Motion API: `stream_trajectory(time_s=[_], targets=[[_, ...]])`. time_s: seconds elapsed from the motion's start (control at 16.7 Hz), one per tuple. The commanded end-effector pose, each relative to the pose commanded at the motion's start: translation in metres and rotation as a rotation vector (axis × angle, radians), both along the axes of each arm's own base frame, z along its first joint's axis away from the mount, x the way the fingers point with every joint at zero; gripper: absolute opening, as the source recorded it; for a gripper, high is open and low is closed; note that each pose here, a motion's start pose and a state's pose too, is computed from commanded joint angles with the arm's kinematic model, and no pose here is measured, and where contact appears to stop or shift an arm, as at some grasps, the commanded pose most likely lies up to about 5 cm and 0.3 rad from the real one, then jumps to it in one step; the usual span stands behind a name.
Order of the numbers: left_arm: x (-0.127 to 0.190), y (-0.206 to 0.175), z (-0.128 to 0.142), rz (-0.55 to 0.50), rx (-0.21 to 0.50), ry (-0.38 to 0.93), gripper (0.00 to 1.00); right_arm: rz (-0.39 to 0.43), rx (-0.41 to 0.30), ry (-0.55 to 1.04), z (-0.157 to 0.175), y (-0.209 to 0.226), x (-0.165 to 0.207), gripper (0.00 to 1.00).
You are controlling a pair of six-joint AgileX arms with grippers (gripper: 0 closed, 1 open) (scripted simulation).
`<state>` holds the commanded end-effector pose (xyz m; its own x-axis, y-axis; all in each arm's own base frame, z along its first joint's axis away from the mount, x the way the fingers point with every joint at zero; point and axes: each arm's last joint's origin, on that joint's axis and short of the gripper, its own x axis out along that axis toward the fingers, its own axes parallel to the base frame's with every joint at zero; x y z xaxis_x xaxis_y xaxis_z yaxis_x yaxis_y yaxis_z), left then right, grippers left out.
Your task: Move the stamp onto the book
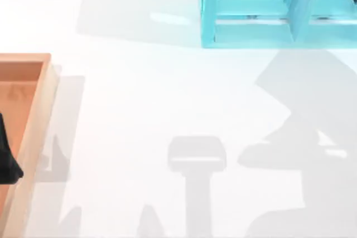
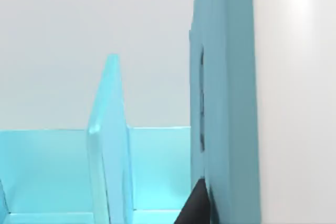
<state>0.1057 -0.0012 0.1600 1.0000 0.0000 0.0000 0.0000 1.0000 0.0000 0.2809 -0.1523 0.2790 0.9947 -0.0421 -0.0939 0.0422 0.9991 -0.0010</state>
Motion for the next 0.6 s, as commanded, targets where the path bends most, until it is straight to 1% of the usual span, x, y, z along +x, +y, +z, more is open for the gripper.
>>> stream_trajectory(time_s=[0.18,0.48,0.6], targets=[[0.0000,0.0000,0.0000,0.000,0.000,0.000,1.00,-0.001,0.004,0.007,0.0025,0.0025,-0.0131,0.00],[0.0000,0.0000,0.0000,0.000,0.000,0.000,1.00,0.003,0.008,0.011,0.0008,0.0032,-0.0113,0.00],[0.0000,0.0000,0.0000,0.000,0.000,0.000,1.00,0.009,-0.028,-0.004,0.0050,0.0100,-0.0059,0.00]])
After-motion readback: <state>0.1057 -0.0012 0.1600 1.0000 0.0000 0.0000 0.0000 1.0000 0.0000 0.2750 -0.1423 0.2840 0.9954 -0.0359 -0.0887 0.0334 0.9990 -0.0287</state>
